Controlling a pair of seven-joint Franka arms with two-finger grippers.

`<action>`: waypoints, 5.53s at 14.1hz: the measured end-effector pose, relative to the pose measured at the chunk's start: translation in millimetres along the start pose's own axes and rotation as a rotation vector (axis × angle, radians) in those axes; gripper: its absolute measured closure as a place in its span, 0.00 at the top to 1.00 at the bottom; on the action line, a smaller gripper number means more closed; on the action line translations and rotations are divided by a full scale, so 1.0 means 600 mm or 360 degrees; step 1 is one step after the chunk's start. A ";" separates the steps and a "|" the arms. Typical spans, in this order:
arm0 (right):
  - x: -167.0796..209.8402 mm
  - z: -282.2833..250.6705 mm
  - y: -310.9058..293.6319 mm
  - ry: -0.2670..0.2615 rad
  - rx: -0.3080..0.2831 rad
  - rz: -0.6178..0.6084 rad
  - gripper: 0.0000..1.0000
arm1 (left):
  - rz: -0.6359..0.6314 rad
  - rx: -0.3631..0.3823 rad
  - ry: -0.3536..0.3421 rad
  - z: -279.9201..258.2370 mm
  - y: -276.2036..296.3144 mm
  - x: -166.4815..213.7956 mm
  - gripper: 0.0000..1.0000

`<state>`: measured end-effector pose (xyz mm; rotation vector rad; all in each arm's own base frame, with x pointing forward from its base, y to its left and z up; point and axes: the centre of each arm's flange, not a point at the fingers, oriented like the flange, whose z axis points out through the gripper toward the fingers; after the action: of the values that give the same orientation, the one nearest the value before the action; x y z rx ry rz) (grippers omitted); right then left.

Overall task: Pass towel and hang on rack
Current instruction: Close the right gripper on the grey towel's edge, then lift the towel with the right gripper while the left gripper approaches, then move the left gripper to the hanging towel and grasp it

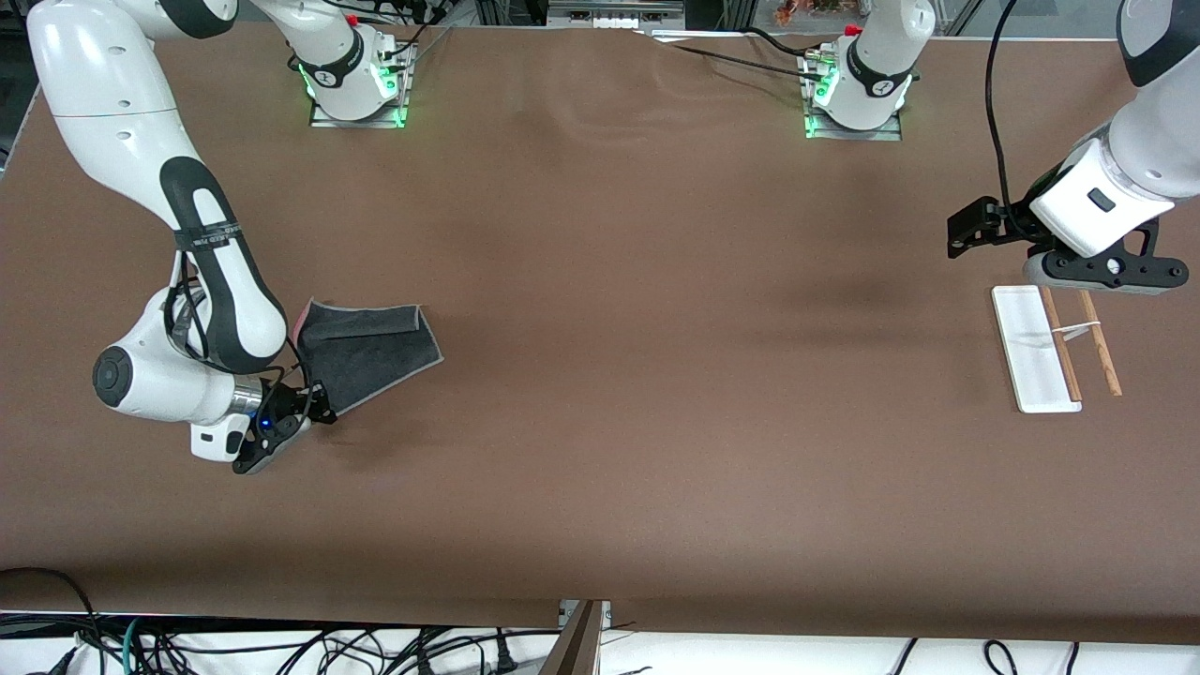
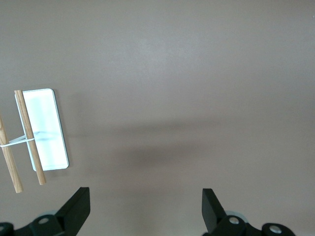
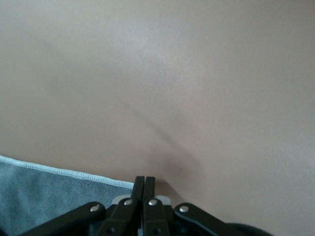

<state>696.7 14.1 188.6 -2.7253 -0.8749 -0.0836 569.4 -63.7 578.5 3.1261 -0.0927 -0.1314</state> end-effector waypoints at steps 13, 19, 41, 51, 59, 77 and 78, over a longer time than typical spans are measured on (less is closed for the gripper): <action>0.153 -0.287 -0.259 -0.0404 -0.0057 0.0263 0.02 | 0.0000 0.0000 0.0000 0.000 0.000 0.000 1.00; 0.192 -0.407 -0.467 -0.0581 -0.0119 0.0511 0.02 | 0.0002 0.0000 0.0000 0.000 0.001 0.000 1.00; 0.306 -0.481 -0.911 -0.0328 0.0715 0.1611 0.02 | 0.0654 -0.0345 -0.0242 0.072 0.337 -0.055 1.00; 0.306 -0.480 -0.915 -0.0340 0.0711 0.1638 0.02 | 0.1651 -0.0929 0.0129 0.178 0.363 0.034 1.00; 0.306 -0.480 -0.914 -0.0338 0.0703 0.1642 0.02 | 0.1856 -0.1387 0.0514 0.317 0.330 0.042 1.00; 0.305 -0.479 -0.914 -0.0337 0.0698 0.1642 0.02 | 0.1690 -0.1797 0.1059 0.511 0.389 -0.079 1.00; 0.306 -0.479 -0.914 -0.0337 0.0697 0.1642 0.02 | 0.1678 -0.1823 0.1085 0.516 0.396 -0.087 1.00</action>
<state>537.4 463.9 623.5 -2.4345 0.4938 0.5332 477.3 -300.4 277.6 1.5588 -1.0993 0.6205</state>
